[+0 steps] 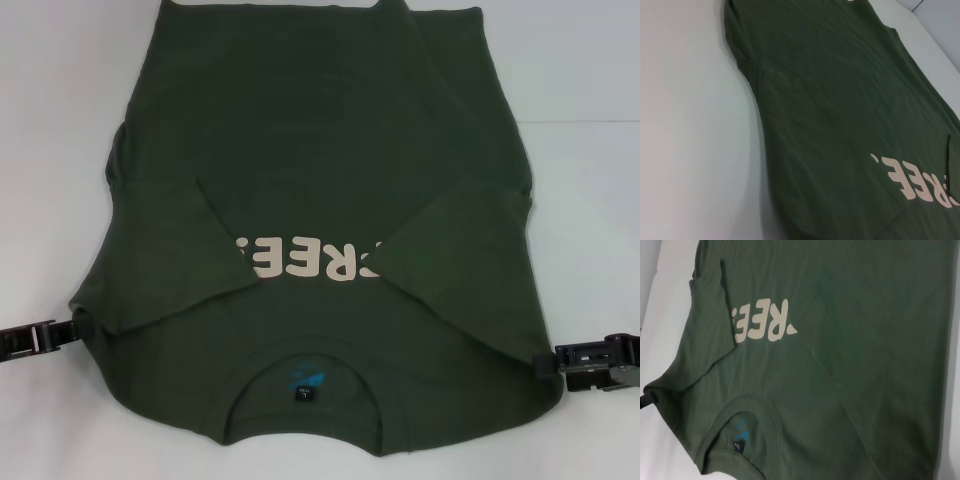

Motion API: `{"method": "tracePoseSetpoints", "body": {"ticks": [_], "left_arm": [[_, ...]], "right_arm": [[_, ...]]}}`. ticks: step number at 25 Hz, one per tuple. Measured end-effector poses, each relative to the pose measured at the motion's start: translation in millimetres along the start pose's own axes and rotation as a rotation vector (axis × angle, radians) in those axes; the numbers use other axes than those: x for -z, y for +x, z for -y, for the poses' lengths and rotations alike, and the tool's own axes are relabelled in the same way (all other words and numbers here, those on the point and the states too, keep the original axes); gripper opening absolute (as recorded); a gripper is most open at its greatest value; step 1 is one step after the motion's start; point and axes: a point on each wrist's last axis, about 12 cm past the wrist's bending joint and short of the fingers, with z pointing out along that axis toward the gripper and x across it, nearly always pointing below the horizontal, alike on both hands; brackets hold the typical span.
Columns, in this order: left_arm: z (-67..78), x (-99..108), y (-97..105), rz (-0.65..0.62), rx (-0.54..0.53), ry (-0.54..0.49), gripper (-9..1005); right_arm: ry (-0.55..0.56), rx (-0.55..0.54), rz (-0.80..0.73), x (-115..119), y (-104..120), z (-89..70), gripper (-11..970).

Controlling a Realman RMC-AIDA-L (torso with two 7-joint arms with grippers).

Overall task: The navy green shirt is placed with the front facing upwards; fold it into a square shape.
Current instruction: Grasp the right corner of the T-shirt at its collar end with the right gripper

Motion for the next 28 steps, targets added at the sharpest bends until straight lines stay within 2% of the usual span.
{"method": "tracePoseSetpoints", "body": {"ticks": [19, 28], "left_arm": [[0.2, -0.9, 0.1, -0.002, -0.006, 0.005, 21], [0.3, -1.0, -0.4, 0.002, -0.007, 0.005, 21]], "right_arm": [[0.01, 0.0, -0.022, -6.9, 1.7, -1.3, 755], [0.044, -0.023, -0.039, -6.8, 1.5, 0.3, 554]]}}
